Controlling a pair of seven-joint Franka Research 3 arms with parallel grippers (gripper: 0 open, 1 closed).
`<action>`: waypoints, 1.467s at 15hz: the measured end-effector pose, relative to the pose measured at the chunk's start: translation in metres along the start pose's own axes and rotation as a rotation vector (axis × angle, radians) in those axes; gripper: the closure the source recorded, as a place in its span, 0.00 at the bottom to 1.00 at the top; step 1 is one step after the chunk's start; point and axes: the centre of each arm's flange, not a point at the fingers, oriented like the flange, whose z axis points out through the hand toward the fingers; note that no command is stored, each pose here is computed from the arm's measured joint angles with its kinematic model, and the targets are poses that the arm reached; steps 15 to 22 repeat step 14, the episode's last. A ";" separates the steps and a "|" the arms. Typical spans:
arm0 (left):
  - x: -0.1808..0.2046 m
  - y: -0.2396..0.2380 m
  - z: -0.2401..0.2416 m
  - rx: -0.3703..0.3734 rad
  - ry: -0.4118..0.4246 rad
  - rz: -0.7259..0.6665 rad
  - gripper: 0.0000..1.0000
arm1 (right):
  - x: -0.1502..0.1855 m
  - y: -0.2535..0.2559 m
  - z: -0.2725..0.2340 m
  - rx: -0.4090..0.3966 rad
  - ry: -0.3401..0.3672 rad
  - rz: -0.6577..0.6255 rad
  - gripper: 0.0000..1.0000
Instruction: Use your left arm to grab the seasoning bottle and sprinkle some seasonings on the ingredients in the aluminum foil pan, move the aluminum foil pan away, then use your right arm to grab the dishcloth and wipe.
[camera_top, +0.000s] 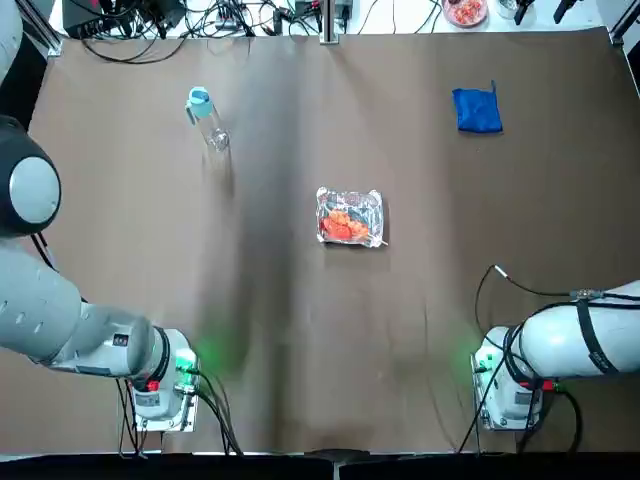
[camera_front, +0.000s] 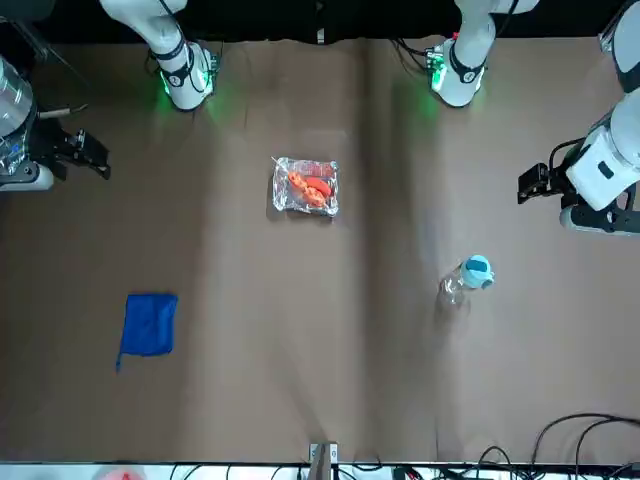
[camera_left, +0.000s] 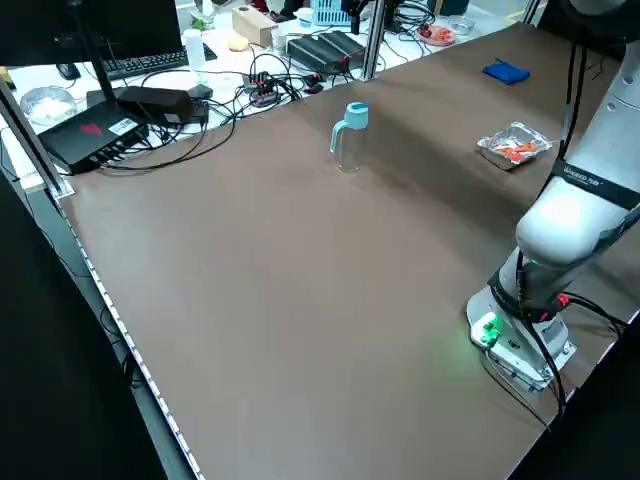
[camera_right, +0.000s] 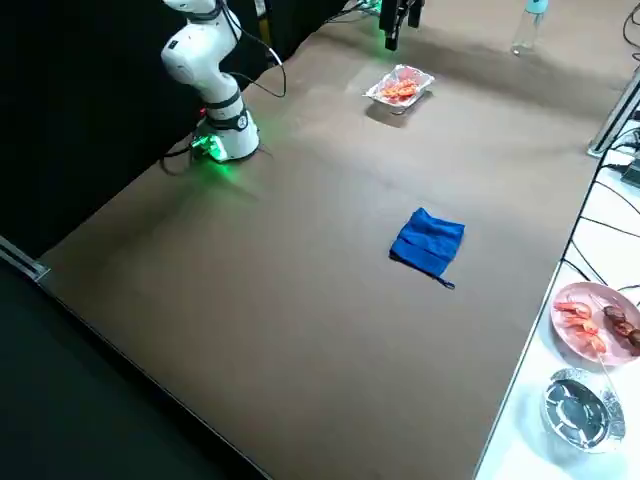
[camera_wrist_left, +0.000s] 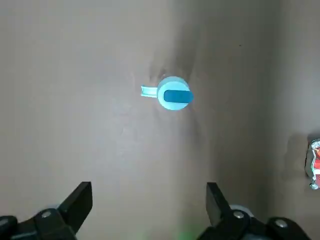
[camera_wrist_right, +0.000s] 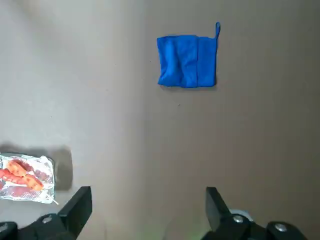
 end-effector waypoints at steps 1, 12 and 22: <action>0.000 0.000 0.000 0.000 0.000 0.000 0.00 | 0.000 -0.001 0.000 -0.003 0.000 -0.003 0.00; 0.000 0.001 0.000 0.091 -0.001 0.017 0.00 | -0.002 -0.002 0.002 -0.006 -0.017 -0.005 0.00; 0.000 0.003 0.000 0.091 -0.001 0.021 0.00 | -0.002 -0.002 0.002 -0.006 -0.017 -0.005 0.00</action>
